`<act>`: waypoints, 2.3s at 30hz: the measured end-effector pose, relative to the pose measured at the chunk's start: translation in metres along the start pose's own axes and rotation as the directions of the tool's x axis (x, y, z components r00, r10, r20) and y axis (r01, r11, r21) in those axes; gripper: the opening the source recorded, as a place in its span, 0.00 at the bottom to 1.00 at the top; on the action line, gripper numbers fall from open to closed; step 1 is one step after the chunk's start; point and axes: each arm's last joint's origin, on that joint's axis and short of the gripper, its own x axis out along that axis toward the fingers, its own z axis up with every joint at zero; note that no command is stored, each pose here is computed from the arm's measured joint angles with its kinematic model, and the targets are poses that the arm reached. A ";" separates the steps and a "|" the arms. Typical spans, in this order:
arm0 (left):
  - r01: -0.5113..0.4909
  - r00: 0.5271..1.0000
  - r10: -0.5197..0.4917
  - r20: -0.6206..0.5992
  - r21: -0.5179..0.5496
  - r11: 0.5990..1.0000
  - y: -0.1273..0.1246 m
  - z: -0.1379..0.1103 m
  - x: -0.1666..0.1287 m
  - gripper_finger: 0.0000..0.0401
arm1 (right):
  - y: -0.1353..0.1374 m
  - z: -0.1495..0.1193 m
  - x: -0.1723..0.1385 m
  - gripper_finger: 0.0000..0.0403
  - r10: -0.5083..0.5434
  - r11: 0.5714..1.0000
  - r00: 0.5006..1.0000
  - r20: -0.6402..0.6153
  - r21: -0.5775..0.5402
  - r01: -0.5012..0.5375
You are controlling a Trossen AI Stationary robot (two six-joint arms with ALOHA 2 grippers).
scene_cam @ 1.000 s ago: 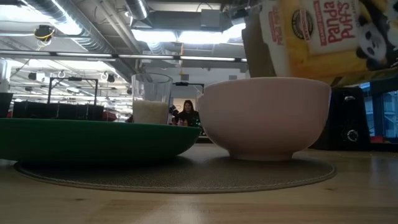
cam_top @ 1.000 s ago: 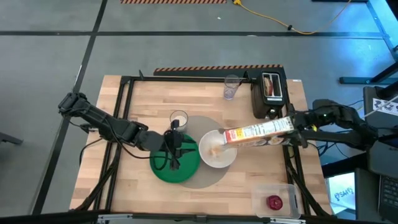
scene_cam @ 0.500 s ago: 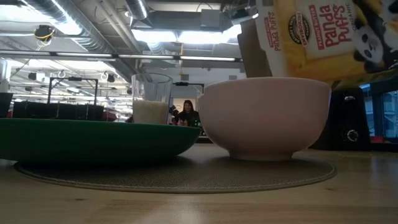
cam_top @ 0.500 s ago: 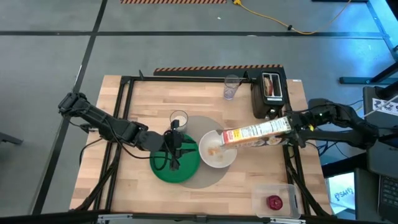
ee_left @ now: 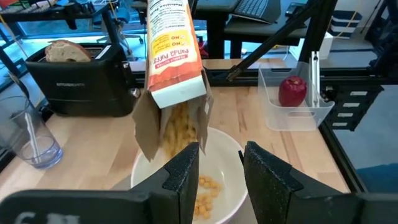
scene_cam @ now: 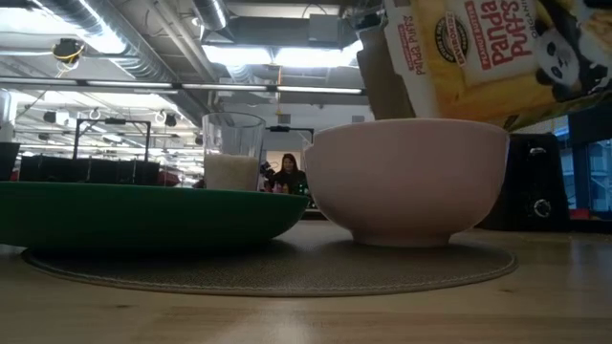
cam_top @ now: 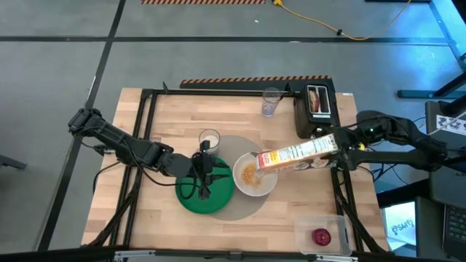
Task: Arrange a breakfast setting
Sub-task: Pour the cereals from cereal box into the white bowl
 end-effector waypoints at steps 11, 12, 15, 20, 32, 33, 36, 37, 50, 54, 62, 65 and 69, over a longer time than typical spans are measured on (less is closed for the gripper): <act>0.000 1.000 0.000 -0.003 0.001 1.000 0.000 0.000 0.000 0.29 | 0.000 0.000 0.000 0.59 -0.007 1.000 1.000 0.002 -0.026 0.007; 0.000 1.000 0.000 -0.003 0.001 1.000 0.000 0.000 0.000 0.29 | 0.000 0.000 0.000 0.59 -0.007 0.999 1.000 0.003 -0.033 0.007; 0.000 1.000 0.000 -0.003 0.001 1.000 0.000 0.000 0.000 0.29 | 0.001 -0.001 -0.003 0.59 0.001 0.998 1.000 0.023 -0.055 0.000; 0.000 1.000 0.000 -0.002 0.001 1.000 0.000 0.000 0.000 0.29 | 0.006 -0.008 -0.013 0.59 -0.002 0.997 0.995 0.103 -0.081 0.011; -0.004 1.000 0.004 0.018 0.015 1.000 0.000 0.002 0.000 0.29 | 0.011 -0.037 -0.005 0.59 0.052 0.995 0.964 0.259 -0.099 -0.026; -0.006 1.000 0.006 0.018 0.015 1.000 0.000 0.002 0.000 0.29 | 0.010 -0.039 -0.003 0.59 0.057 0.994 0.962 0.266 -0.104 -0.030; -0.020 1.000 0.020 0.021 0.016 1.000 0.000 0.002 0.000 0.29 | 0.009 -0.040 0.002 0.59 0.064 0.992 0.946 0.318 -0.125 -0.025; -0.027 0.999 0.026 0.021 0.017 0.999 0.001 0.002 0.000 0.29 | 0.009 -0.041 0.003 0.59 0.064 0.991 0.940 0.335 -0.133 -0.020; -0.073 0.997 0.073 0.024 0.012 0.997 0.007 0.003 0.002 0.29 | 0.008 -0.039 0.007 0.59 0.118 0.971 0.839 0.532 -0.240 0.016; -0.087 0.996 0.087 0.023 0.007 0.996 0.011 0.003 0.004 0.29 | 0.008 -0.036 0.007 0.59 0.120 0.964 0.803 0.584 -0.260 0.045; -0.106 0.994 0.106 0.016 -0.021 0.994 0.027 0.005 0.010 0.33 | 0.004 -0.029 0.011 0.59 0.113 0.948 0.698 0.707 -0.286 0.137; -0.115 0.993 0.116 0.015 -0.048 0.992 0.035 0.006 0.013 0.40 | 0.003 -0.026 0.014 0.59 0.116 0.943 0.665 0.738 -0.293 0.161; -0.084 0.995 0.087 0.042 -0.083 0.993 0.047 0.011 0.018 0.52 | 0.000 -0.021 0.019 0.59 0.117 0.938 0.636 0.763 -0.295 0.181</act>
